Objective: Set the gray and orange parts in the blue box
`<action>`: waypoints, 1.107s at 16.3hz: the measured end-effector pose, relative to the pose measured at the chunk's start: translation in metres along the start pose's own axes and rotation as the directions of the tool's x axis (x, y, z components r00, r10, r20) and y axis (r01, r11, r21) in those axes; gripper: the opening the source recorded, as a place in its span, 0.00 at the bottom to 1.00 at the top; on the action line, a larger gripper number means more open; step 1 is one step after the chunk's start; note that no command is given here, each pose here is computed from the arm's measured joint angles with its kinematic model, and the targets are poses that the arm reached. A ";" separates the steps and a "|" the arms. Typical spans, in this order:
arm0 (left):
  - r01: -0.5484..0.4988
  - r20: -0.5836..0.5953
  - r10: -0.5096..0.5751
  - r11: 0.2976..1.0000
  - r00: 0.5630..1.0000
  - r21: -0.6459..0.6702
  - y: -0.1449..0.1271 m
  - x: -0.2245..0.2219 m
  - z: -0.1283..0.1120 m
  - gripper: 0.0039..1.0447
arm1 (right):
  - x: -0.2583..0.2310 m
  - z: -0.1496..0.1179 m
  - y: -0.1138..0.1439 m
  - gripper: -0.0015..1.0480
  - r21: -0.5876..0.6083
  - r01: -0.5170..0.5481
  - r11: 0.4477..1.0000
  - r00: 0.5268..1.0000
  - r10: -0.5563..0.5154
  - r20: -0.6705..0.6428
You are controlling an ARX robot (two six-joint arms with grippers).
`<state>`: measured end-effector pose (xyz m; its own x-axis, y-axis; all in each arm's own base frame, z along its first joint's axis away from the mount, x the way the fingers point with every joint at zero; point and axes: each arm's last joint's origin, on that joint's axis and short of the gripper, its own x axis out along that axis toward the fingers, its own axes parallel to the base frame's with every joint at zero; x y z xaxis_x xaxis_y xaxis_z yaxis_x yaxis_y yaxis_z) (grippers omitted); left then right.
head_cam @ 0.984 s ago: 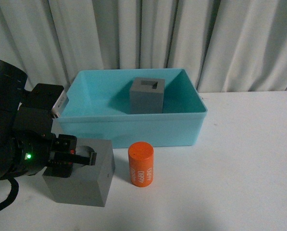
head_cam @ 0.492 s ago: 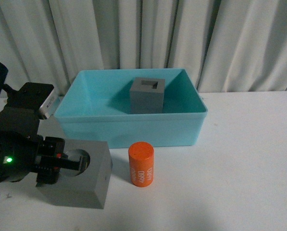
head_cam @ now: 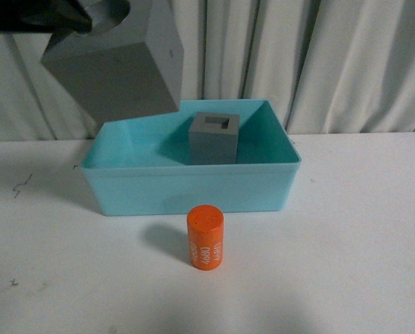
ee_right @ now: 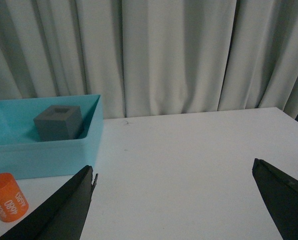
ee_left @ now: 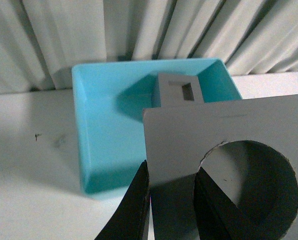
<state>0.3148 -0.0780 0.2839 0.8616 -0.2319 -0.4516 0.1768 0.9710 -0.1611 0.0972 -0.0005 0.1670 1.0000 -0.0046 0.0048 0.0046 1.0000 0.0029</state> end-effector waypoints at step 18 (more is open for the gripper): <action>-0.261 -0.124 0.285 0.948 0.950 0.181 0.044 0.169 -0.038 0.20 | 0.000 0.000 0.000 0.94 0.000 0.000 1.000 1.000 0.000 0.000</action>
<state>0.4504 -0.0764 0.1668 0.8100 0.0495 -0.5843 0.0290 0.9918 0.1242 0.0972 -0.0005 0.1668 1.0000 -0.0046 0.0044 0.0046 1.0000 0.0029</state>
